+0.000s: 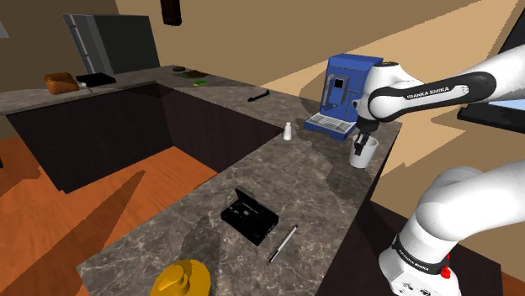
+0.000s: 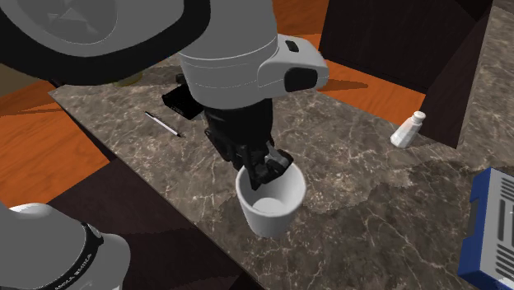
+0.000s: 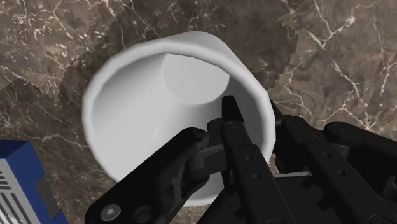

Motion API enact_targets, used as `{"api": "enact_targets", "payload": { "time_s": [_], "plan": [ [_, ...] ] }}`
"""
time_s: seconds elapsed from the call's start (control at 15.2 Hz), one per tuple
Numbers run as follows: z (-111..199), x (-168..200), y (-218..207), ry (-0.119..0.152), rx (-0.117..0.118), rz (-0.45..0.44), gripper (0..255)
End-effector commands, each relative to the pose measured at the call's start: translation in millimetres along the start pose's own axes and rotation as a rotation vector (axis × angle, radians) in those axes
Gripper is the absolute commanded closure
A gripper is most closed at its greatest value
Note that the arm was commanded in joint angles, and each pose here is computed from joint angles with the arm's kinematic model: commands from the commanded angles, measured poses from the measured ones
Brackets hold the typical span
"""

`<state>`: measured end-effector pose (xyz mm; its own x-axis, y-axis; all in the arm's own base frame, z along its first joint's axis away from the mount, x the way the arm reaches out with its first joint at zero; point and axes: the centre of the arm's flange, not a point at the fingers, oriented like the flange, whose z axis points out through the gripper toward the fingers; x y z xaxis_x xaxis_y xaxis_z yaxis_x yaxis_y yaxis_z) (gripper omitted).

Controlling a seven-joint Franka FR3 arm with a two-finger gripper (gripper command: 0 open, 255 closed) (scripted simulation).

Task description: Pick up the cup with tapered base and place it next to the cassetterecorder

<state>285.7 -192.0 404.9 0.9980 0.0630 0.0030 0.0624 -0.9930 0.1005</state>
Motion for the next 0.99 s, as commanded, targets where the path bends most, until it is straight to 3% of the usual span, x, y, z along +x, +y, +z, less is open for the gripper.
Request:
{"api": "enact_targets", "payload": {
  "time_s": [0.0,0.92],
  "plan": [
    [-10.0,0.6,0.5,0.000,0.000,0.000,255],
    [-83.5,0.8,7.9,0.000,0.000,0.000,255]
  ]
}}
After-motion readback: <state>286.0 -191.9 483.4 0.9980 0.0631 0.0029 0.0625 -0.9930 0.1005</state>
